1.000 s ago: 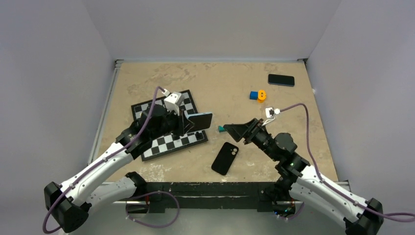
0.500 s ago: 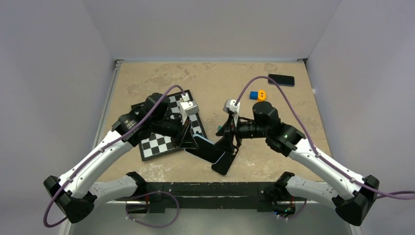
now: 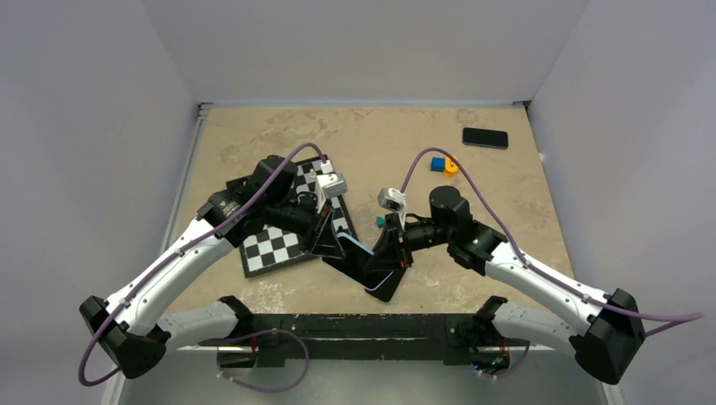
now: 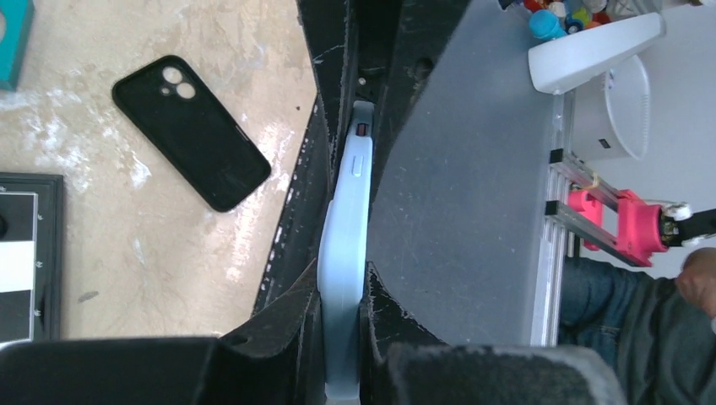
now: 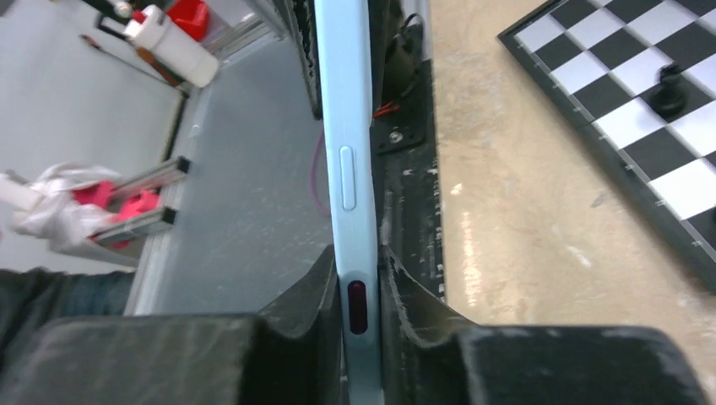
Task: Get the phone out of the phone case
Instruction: Adjust the phone.
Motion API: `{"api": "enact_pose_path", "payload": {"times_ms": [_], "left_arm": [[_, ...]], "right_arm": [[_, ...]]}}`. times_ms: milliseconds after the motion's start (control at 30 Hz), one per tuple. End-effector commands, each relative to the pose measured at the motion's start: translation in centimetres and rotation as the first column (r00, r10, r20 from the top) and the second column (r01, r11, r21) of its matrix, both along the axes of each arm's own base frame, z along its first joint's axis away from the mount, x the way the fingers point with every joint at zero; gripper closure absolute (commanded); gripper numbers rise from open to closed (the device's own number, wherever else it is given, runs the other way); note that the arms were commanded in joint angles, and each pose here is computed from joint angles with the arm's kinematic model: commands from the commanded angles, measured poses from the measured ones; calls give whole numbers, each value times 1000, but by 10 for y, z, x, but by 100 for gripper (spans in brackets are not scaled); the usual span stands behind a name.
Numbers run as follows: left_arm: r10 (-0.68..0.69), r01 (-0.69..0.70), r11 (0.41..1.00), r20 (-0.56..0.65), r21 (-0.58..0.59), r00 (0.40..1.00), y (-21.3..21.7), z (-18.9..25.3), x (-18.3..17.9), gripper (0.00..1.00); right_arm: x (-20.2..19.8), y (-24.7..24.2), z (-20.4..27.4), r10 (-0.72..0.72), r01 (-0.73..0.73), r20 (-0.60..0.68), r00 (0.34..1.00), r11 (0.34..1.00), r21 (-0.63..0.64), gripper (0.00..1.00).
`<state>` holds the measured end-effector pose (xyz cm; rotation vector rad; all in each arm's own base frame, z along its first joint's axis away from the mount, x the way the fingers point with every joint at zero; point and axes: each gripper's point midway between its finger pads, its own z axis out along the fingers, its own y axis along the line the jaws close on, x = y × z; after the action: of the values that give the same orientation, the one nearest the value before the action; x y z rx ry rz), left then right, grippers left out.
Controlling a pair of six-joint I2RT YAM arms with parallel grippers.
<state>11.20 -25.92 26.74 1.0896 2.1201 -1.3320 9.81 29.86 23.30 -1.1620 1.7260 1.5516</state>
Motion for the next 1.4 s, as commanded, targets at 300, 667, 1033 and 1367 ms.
{"api": "enact_pose_path", "payload": {"times_ms": [300,667,1033,1367], "left_arm": [[480,-436,845,81,-310,873,10,71,50,37],[507,-477,792,-26,-381,862,-2,83,61,51],[451,-441,797,-79,-413,889,-15,95,65,100],[297,-322,874,-124,-365,947,-2,112,53,100]], "right_arm": [[14,5,94,-155,193,-125,980,894,405,100],[19,8,123,-128,197,-167,978,835,514,100],[47,3,94,-351,364,-104,931,854,372,80],[-2,-6,56,-37,13,108,993,977,214,52]]}}
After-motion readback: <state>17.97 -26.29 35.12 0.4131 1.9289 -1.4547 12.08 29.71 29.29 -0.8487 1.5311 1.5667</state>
